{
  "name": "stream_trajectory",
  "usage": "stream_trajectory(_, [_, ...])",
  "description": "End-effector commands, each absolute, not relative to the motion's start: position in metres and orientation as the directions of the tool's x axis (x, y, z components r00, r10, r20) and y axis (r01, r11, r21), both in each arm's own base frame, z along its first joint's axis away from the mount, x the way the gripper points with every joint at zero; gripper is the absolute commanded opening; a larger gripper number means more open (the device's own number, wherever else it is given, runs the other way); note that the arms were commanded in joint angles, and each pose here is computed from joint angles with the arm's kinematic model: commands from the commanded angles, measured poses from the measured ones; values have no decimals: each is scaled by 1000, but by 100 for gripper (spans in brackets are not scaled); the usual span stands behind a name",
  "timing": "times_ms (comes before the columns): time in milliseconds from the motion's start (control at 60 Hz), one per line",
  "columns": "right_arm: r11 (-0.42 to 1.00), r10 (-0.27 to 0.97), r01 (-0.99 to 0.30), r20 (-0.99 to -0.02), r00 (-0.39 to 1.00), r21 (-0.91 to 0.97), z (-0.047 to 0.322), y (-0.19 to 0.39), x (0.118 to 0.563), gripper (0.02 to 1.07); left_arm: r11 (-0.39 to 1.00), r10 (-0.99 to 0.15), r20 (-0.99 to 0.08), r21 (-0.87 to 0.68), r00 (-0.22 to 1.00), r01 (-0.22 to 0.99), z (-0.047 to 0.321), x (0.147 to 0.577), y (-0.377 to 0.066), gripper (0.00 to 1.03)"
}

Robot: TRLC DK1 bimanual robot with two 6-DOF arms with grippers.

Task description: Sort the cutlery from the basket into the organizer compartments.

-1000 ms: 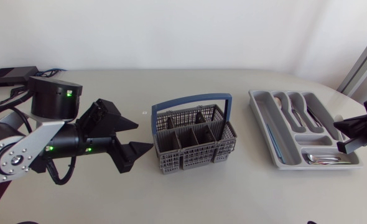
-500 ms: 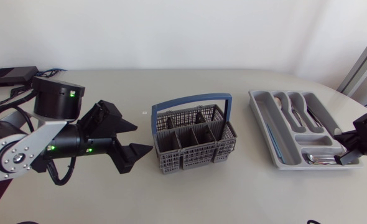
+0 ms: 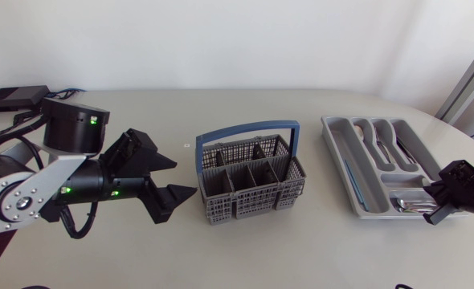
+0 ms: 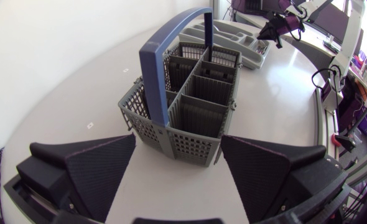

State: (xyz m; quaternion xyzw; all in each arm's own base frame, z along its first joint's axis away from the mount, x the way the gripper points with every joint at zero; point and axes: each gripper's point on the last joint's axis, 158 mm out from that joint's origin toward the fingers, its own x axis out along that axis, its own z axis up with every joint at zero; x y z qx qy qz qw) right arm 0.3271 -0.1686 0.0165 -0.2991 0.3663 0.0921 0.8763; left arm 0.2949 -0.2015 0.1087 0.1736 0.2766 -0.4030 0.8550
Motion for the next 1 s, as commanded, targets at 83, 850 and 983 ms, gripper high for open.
stream_trajectory(83, [794,-31,-444,-757,653,-415,-16,-153,304,37,635,-582,-613,67,534,769,113,301,-198,95])
stream_trajectory(850, [828,93,-435,-677,730,-354,81,-52,319,69,694,-519,-677,23,522,720,81,319,-178,83])
stream_trajectory(983, [833,175,-475,-677,715,-285,93,-5,330,55,708,-504,-696,6,511,707,71,324,-174,67])
